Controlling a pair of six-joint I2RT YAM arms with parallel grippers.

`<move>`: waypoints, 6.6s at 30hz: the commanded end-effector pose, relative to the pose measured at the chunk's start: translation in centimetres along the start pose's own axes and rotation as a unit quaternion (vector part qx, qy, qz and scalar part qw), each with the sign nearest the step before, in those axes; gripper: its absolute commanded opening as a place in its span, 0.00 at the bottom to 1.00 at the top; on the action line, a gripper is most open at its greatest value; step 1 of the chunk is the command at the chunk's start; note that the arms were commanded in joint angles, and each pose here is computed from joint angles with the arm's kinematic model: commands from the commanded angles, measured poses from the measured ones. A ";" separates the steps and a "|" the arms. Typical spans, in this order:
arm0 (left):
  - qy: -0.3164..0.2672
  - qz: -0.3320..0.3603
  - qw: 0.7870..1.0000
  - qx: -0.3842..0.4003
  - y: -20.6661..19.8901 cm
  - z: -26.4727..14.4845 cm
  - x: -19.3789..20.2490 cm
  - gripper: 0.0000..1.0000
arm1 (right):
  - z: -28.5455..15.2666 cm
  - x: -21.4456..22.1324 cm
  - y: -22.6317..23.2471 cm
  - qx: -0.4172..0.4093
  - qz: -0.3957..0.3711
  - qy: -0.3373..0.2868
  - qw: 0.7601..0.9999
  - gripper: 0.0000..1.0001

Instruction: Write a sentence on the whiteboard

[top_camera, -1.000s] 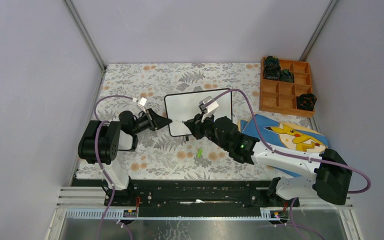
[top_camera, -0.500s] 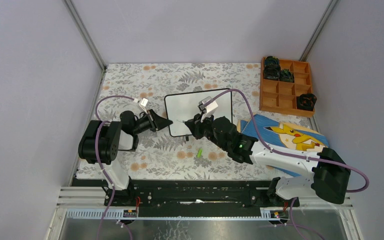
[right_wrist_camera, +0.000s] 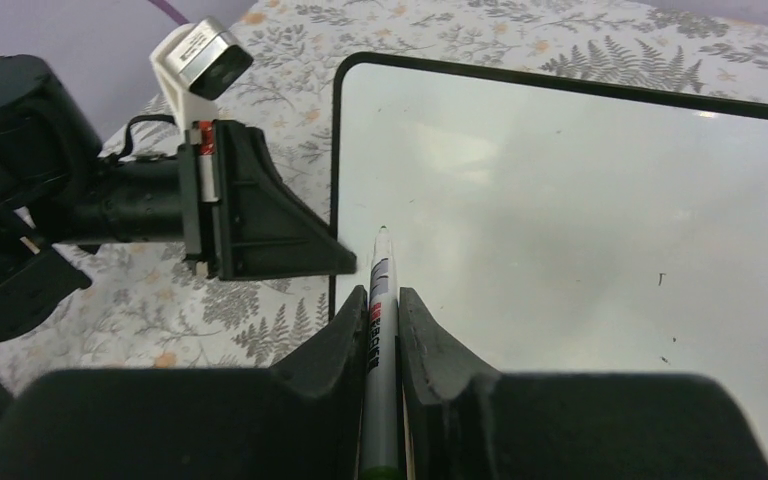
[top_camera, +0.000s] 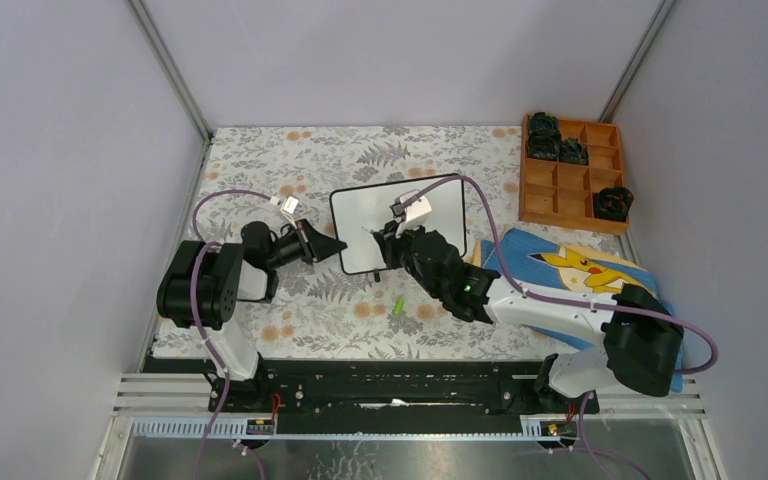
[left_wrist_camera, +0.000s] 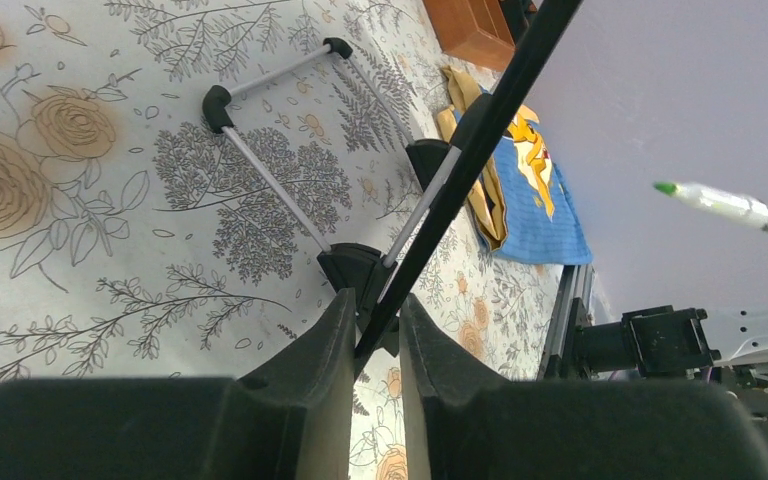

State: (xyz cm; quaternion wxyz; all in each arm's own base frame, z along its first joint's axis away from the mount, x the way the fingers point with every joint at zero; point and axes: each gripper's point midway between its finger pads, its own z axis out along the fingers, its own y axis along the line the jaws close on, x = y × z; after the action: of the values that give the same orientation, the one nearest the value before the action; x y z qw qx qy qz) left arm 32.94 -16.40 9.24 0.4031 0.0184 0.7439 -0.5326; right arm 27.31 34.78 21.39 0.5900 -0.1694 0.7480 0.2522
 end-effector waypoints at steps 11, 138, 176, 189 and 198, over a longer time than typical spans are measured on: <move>0.002 0.026 1.000 0.007 -0.7 0.3 -0.3 0.20 | 3.0 -5.8 0.4 0.039 0.005 -0.086 0.996 0.00; 0.022 0.021 1.000 -0.009 0.0 0.8 0.6 0.03 | 4.2 4.2 -1.7 0.025 0.056 0.053 0.997 0.00; 0.029 0.024 0.999 -0.012 0.0 0.9 0.8 0.01 | 4.7 -0.7 -3.9 0.077 0.032 -0.022 0.996 0.00; 0.031 0.023 0.999 -0.015 0.1 0.9 0.9 0.01 | 3.8 1.4 -4.6 0.082 0.020 0.011 0.996 0.00; 0.032 0.023 0.999 -0.015 0.2 1.0 0.9 0.00 | 3.2 1.7 -5.2 0.095 0.012 0.019 0.995 0.00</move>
State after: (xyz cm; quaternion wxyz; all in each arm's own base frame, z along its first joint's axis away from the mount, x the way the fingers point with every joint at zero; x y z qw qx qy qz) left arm 32.62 -17.53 8.95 0.3953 0.0540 0.7536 -0.5224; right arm 32.18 33.54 17.67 0.5792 -0.1155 0.7818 0.1998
